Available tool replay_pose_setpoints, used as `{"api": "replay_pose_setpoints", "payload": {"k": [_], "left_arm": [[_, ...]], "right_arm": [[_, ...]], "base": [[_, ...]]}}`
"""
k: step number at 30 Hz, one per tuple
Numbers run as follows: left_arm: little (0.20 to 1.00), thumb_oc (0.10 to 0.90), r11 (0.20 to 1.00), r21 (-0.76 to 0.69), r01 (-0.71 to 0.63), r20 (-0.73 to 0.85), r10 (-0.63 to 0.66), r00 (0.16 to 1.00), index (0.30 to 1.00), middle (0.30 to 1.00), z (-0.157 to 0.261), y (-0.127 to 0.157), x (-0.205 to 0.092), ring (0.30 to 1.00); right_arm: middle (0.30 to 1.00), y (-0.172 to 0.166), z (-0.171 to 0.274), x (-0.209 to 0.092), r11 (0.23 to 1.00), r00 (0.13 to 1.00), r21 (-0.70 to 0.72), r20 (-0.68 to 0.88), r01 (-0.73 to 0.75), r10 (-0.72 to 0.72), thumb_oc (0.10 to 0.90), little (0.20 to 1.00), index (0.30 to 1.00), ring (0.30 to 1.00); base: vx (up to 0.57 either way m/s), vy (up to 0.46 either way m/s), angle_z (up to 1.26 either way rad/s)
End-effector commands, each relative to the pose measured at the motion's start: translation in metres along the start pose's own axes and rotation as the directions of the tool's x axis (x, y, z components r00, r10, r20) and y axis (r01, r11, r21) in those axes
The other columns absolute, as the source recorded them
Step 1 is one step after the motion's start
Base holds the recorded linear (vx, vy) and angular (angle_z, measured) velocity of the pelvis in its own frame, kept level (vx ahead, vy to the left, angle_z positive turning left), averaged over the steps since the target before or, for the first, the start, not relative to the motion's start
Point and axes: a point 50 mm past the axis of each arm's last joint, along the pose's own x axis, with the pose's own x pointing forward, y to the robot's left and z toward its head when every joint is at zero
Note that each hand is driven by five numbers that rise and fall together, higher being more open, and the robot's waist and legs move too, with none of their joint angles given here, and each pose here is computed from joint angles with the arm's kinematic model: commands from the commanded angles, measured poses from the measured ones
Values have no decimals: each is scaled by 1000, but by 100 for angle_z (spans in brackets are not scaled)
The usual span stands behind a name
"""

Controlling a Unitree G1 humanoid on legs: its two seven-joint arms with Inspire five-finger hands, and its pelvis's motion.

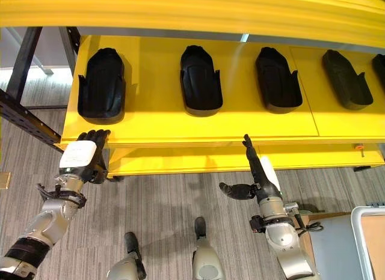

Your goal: Move parts from the plastic box to the shelf.

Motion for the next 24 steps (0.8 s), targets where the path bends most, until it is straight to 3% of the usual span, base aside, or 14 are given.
{"api": "replay_pose_setpoints", "payload": {"k": [1, 24], "left_arm": [[1000, 900, 990, 28, -135, 14, 135, 991, 1000, 1000, 3, 26, 24, 1000], [1000, 900, 999, 18, -38, -124, 40, 991, 1000, 1000, -8, 10, 45, 1000]], "right_arm": [[1000, -21, 40, 10, 995, 969, 10, 228, 100, -100, 900, 1000, 1000, 1000], [1000, -16, 44, 5, 998, 966, 24, 250, 59, -63, 900, 1000, 1000, 1000]], "base": [[13, 4, -4], [1, 1, 0]]}}
